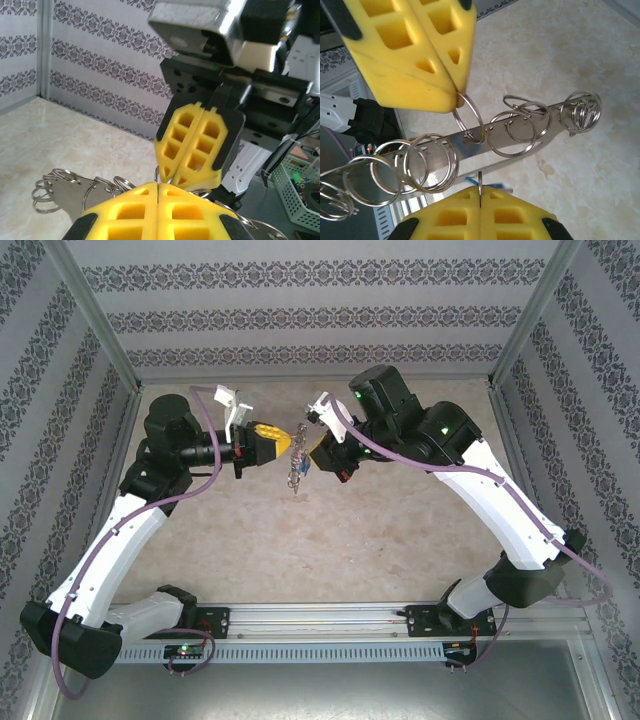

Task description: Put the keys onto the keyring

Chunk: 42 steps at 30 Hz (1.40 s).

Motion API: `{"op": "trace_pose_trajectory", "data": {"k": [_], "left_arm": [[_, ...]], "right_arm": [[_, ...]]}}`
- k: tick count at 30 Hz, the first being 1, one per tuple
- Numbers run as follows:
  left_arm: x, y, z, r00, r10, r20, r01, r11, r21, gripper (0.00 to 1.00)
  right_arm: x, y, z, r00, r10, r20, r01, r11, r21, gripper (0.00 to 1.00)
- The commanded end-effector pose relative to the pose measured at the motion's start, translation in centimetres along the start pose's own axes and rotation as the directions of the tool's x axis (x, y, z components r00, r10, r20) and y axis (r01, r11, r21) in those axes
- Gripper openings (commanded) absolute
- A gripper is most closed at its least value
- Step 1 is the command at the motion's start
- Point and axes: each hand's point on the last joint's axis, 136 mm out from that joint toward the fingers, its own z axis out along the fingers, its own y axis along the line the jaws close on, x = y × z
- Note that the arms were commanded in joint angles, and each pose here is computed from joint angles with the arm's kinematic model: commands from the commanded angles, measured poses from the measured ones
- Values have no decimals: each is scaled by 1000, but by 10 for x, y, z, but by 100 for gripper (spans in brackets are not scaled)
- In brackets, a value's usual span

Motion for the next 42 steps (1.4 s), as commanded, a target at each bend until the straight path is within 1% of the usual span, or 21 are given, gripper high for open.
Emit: {"op": "trace_pose_trajectory", "data": {"k": [1, 9, 21, 32, 42], "left_arm": [[-18, -20, -1, 998, 33, 48, -36, 996, 76, 0], [-15, -23, -1, 999, 9, 44, -14, 994, 106, 0], [-11, -23, 0, 999, 14, 39, -19, 993, 121, 0], [-13, -27, -1, 999, 25, 44, -31, 990, 138, 0], [-13, -26, 0, 998, 19, 58, -28, 988, 152, 0]], "right_arm": [[-11, 6, -5, 999, -6, 50, 6, 1000, -9, 0], [-21, 13, -16, 989, -27, 143, 31, 999, -24, 0], [-26, 21, -28, 975, -38, 218, 48, 998, -41, 0], [-28, 22, -25, 975, -44, 219, 58, 997, -56, 0], [-22, 15, -17, 983, -8, 181, 15, 999, -37, 0]]}}
